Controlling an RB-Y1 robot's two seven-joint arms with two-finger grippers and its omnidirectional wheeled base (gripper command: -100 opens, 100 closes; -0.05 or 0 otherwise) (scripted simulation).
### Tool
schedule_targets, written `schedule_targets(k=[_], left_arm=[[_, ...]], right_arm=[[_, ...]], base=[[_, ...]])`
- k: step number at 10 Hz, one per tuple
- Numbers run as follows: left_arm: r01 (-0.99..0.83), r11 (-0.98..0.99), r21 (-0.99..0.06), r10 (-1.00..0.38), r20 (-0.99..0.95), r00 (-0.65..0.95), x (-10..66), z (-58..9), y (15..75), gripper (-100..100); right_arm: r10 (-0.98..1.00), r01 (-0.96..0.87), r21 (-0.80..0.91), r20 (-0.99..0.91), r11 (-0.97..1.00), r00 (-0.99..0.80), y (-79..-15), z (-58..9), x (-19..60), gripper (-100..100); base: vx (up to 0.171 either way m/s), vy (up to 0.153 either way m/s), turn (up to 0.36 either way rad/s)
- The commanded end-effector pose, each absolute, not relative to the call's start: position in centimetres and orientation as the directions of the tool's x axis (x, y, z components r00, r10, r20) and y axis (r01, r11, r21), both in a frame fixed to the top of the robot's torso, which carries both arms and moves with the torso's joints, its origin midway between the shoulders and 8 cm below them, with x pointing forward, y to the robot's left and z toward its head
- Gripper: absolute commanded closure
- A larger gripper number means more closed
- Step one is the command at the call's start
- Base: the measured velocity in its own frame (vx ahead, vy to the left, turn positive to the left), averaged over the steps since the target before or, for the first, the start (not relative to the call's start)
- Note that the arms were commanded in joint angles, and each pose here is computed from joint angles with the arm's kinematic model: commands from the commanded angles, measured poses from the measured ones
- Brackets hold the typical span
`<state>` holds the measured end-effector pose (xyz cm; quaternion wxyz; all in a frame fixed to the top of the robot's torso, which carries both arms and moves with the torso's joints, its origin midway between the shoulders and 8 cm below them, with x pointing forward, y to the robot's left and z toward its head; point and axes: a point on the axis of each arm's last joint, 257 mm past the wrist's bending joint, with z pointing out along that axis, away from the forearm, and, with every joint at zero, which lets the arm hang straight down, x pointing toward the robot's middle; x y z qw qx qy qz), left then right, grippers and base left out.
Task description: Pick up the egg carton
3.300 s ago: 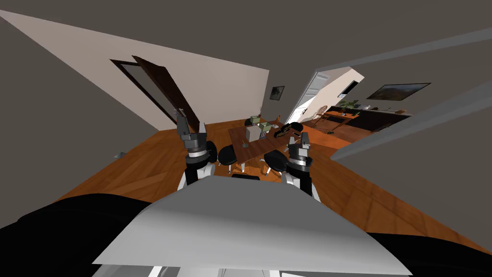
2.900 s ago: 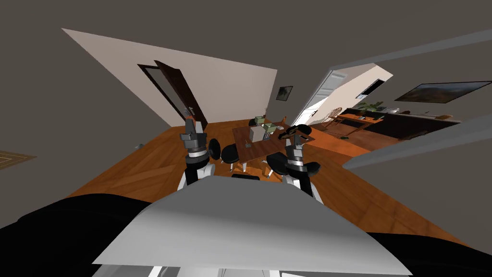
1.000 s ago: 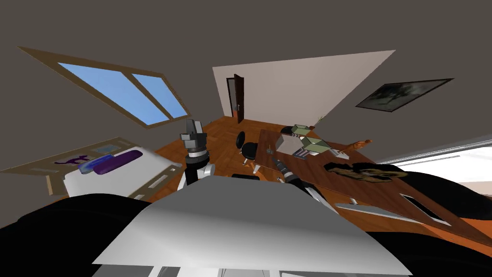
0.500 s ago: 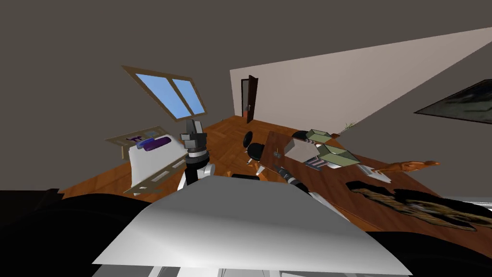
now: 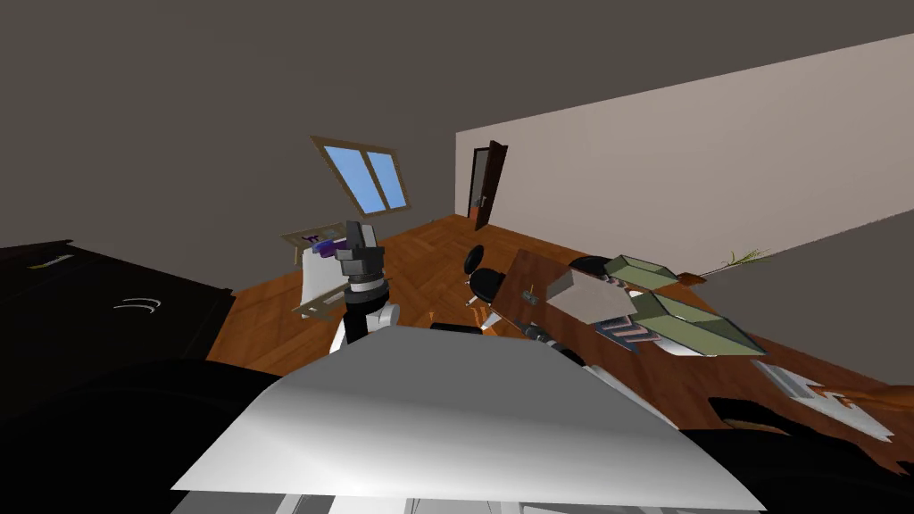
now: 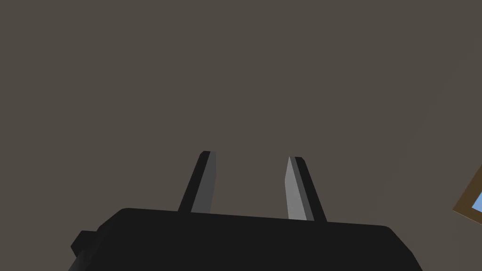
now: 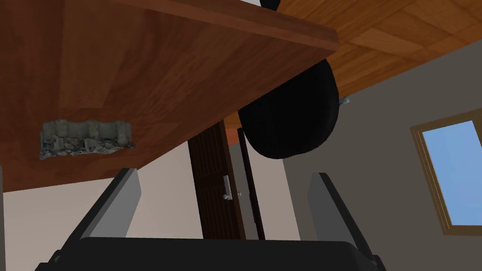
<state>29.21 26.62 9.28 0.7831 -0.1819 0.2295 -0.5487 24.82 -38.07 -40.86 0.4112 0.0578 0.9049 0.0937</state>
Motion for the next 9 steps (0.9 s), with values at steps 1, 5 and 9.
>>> schedule_targets(k=[1,5,9], left_arm=[[0.776,0.332,-0.537,-0.943,-0.160,0.293,29.2,9.3,26.6,0],[0.776,0.332,-0.537,-0.943,-0.160,0.293,29.2,9.3,26.6,0],[0.776,0.332,-0.537,-0.943,-0.160,0.293,29.2,9.3,26.6,0]], right_arm=[[0.147,0.024,0.179,-0.718,0.984,-0.680,-39.0,-41.7,23.9,-100],[-0.025,-0.019,-0.016,-0.602,1.000,-0.798,-44.5,-45.0,18.5,-100],[-0.123,-0.066,-0.130,-0.505,0.989,-0.854,-48.2,-46.2,15.0,-100]], base=[[-0.017,-0.009,0.343],[-0.011,-0.015,0.343],[0.000,-0.034,0.346]])
